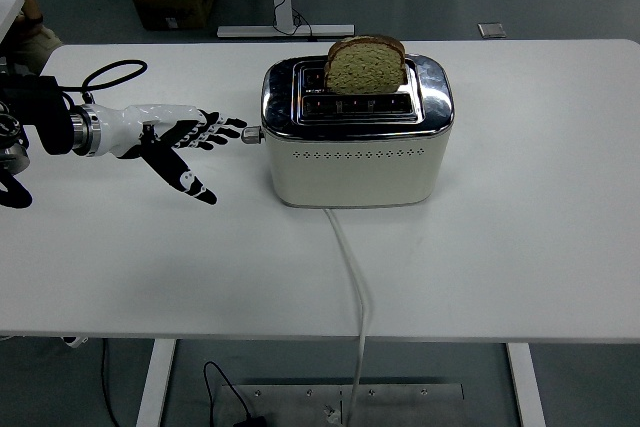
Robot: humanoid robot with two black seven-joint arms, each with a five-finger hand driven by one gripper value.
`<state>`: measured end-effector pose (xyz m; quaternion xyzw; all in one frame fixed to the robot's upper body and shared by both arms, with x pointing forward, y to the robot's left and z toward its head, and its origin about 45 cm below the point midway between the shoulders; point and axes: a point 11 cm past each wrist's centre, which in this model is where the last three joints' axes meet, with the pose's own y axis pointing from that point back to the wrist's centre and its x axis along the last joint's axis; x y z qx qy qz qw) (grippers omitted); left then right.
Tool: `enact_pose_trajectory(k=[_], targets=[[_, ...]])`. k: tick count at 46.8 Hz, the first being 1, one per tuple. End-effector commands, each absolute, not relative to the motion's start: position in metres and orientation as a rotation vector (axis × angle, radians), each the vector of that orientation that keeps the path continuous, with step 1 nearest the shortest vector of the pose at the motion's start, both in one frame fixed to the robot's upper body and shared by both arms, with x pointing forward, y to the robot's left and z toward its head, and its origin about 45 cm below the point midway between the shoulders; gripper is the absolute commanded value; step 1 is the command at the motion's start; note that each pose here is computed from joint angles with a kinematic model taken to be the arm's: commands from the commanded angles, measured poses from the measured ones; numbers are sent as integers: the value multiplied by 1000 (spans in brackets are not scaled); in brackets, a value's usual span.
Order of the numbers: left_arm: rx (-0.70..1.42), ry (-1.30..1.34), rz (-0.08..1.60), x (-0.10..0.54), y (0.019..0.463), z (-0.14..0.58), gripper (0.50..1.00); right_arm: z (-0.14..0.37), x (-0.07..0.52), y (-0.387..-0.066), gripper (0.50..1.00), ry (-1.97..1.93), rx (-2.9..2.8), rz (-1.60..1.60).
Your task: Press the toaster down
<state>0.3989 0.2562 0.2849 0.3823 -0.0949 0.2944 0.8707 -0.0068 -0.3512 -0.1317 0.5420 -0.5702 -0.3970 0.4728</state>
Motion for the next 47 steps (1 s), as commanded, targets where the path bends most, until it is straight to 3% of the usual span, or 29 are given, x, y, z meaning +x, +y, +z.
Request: enact_pose_trajectory(k=[1, 47], targets=[[799, -196, 614, 399, 256, 283, 1000, -132, -7, -351, 998, -1397, 1326, -972], [825, -135, 630, 405, 257, 252, 1000, -132, -7, -351, 998, -1397, 1326, -972]])
